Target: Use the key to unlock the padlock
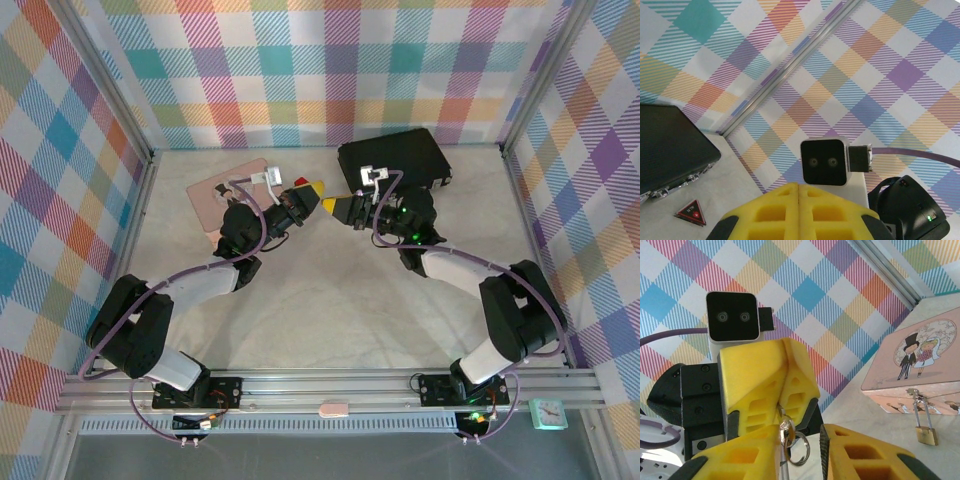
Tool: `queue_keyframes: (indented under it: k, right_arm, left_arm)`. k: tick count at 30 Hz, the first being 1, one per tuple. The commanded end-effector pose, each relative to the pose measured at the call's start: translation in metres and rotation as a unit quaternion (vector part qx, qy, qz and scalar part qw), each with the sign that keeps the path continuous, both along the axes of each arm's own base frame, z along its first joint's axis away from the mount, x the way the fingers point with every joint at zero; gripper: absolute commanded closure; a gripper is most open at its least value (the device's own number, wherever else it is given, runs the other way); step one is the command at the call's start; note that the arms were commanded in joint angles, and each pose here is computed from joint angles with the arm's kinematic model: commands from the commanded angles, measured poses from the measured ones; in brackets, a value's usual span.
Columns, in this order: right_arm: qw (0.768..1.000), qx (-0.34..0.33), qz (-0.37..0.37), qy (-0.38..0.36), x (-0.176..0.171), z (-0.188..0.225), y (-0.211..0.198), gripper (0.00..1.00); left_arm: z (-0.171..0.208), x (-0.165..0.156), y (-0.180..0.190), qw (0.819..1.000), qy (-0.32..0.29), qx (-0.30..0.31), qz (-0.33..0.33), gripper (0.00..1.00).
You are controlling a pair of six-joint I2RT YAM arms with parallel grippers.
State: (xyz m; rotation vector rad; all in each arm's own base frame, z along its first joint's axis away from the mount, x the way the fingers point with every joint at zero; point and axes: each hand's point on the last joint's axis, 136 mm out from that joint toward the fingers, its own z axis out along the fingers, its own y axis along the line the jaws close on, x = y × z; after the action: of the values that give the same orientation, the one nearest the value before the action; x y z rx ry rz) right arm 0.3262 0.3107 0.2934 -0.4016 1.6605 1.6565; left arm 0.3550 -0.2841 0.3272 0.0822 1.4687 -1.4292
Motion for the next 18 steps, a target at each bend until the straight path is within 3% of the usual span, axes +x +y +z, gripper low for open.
queue_keyframes:
  k: [1,14,18]
  right_arm:
    - [0.999,0.027,0.009,-0.022,-0.0051,0.014,0.0008,0.76]
    - [0.998,0.054,0.026,-0.01,-0.0011,0.0172,0.0092,0.87]
    - [0.998,0.056,0.026,-0.001,-0.0002,0.0158,0.0094,0.79]
  left_arm:
    - [0.0073,-0.0048,0.0003,1.0,-0.02,-0.017,-0.001,1.0]
    - [0.0047,-0.0054,0.0024,0.999,-0.016,-0.032,0.007,1.0]
    - [0.0051,-0.0042,0.0041,0.999,-0.016,-0.034,0.012,1.0]
